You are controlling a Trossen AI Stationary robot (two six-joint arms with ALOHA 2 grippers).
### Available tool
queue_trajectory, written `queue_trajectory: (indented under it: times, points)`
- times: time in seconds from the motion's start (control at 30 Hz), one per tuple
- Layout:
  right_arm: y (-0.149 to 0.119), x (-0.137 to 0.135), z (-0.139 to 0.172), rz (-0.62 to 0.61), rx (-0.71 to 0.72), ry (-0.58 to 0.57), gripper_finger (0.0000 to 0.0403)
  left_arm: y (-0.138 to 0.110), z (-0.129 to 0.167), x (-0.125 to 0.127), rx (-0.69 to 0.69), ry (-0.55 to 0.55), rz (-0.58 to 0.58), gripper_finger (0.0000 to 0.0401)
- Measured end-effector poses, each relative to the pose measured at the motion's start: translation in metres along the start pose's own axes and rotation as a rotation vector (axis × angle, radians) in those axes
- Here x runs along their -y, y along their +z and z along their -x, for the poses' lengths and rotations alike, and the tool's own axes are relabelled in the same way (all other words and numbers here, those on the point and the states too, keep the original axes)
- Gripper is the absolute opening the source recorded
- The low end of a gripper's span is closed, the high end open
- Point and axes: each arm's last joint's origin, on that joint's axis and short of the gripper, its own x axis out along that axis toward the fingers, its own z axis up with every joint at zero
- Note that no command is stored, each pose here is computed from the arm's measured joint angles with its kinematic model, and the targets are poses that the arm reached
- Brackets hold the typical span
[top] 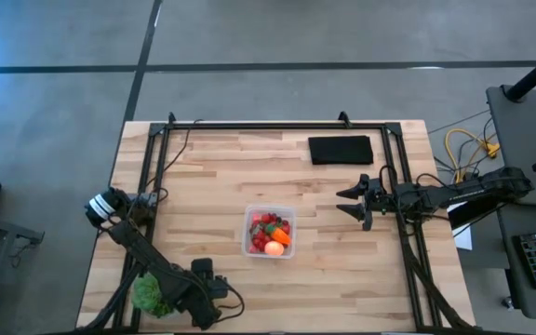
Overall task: Pick and placing Produce into tupperware
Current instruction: Put the pink peach into the transparent container
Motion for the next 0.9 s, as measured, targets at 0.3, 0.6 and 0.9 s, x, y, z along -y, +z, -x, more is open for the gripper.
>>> queue_trajectory:
  times: [0.3,0.6,0.9]
  points:
    - [0.0000,0.0000,0.0000,0.000,0.000,0.000,0.0226,-0.0009,-0.0039,-0.0019,0.003,-0.004,0.004,0.0223]
    - [0.0001,0.0000,0.0000,0.000,0.000,0.000,0.0226,-0.0008,-0.0040,-0.0019,0.003,-0.006,-0.024,0.0139]
    - [0.0000,0.0000,0.0000,0.000,0.000,0.000,0.0226,-0.0018,-0.0092,-0.0020,0.018,-0.036,-0.018,0.0109]
